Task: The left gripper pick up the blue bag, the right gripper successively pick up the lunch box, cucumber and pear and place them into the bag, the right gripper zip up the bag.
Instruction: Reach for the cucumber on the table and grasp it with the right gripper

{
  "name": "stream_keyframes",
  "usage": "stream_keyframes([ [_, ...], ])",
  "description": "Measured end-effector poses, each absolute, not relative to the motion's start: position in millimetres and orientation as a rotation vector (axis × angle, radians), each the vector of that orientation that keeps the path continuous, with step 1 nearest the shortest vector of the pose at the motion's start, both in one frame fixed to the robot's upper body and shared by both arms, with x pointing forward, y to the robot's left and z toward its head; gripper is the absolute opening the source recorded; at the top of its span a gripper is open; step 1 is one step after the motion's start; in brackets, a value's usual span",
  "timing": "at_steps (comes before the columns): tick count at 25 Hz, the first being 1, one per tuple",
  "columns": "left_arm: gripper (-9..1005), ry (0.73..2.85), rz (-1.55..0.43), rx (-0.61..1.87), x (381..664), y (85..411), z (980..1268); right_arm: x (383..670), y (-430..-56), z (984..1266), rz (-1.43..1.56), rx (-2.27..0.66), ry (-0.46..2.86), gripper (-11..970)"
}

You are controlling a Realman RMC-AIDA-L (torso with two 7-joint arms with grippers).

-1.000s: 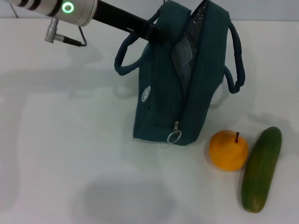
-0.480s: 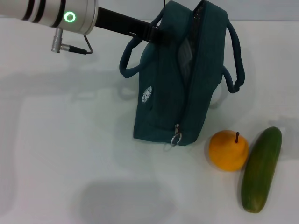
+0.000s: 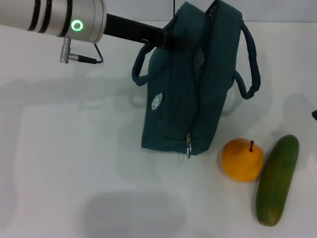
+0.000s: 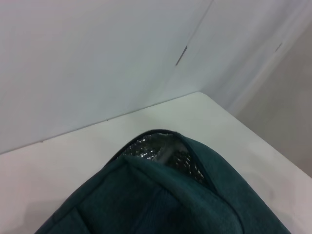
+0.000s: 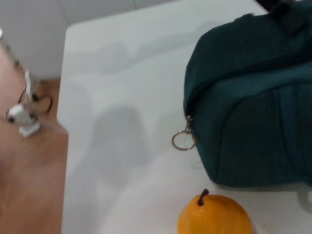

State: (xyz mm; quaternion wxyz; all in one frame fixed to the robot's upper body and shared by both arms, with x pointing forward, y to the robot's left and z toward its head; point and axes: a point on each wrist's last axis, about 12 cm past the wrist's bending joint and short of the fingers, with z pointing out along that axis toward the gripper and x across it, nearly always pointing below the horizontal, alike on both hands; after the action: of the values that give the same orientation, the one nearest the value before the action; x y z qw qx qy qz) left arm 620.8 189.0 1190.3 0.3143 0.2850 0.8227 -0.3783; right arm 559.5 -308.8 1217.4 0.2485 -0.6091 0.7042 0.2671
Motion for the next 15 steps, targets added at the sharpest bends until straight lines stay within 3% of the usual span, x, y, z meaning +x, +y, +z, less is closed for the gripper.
stream_keyframes([
  [7, 57, 2.165, -1.005, 0.754, 622, 186, 1193, 567, -280, 1221, 0.665, -1.885, 1.889, 873],
  [15, 57, 2.160, -1.026, 0.703, 624, 185, 1189, 571, -263, 1205, 0.526, -2.096, 1.907, 873],
])
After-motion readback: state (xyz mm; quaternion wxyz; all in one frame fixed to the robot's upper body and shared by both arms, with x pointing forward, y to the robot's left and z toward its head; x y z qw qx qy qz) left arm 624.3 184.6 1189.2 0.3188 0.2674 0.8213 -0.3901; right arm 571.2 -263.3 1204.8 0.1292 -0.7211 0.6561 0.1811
